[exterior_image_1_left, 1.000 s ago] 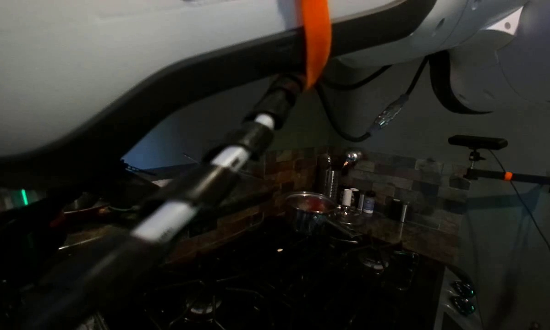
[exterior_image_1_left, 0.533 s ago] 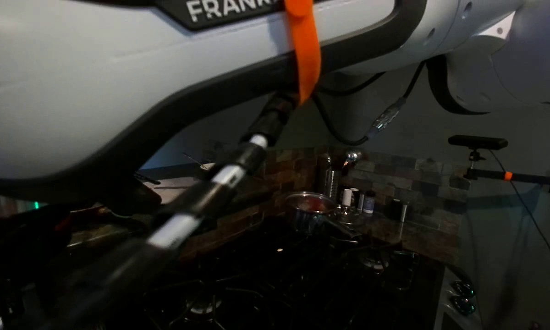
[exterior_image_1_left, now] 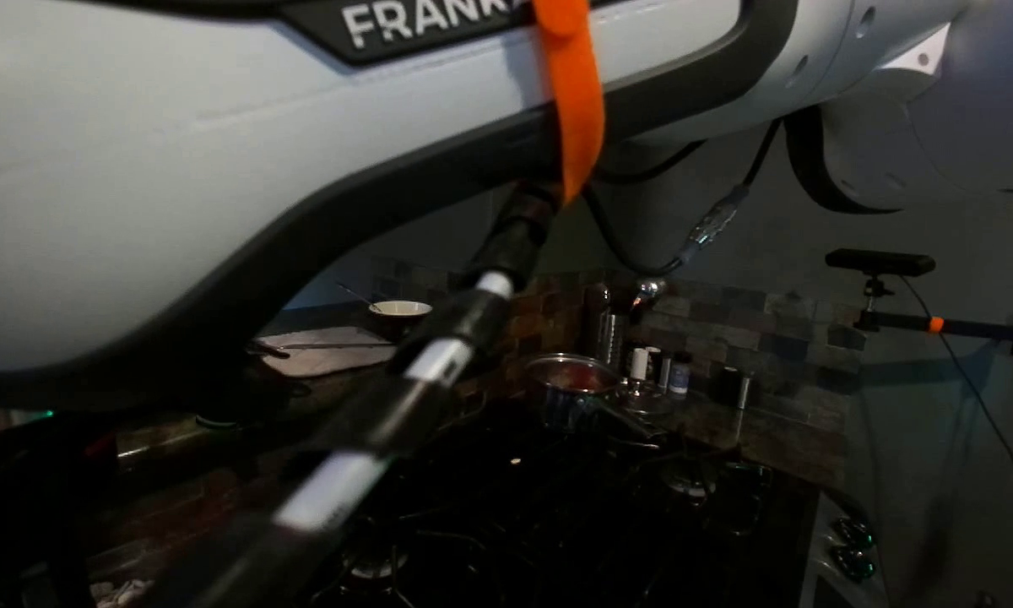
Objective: Move the bottle to the left
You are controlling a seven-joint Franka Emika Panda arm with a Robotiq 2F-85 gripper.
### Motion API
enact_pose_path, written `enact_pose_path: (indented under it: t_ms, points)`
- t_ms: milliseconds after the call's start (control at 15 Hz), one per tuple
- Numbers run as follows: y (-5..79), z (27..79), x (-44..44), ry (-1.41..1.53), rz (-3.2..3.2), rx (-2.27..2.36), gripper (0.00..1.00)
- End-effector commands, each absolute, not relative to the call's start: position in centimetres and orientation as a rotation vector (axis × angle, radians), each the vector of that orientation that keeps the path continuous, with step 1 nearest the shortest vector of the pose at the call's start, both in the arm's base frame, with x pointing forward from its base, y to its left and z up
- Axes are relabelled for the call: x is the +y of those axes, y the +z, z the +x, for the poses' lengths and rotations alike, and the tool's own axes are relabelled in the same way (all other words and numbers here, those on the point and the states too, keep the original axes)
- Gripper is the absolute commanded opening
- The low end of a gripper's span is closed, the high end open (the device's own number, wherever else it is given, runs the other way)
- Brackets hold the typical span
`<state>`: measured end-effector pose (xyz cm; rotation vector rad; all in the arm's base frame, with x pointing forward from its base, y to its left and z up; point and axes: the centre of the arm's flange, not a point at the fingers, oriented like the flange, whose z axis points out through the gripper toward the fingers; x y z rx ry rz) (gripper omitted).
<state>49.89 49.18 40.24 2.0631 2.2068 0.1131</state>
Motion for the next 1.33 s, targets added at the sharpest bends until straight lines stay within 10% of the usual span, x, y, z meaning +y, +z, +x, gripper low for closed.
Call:
enact_pose_path:
  t_ms: [0,400,467,667,1267]
  points:
    - [39.5,48.8,49.1,0.072,2.057,2.249,0.33]
    - [38.8,48.7,49.3,0.042,2.057,2.254,0.33]
    - [38.7,48.8,49.3,0.038,2.060,2.255,0.83]
    - [38.8,48.7,49.2,0.031,2.067,2.255,0.97]
    - [44.8,44.7,46.9,0.016,2.145,2.158,1.00]
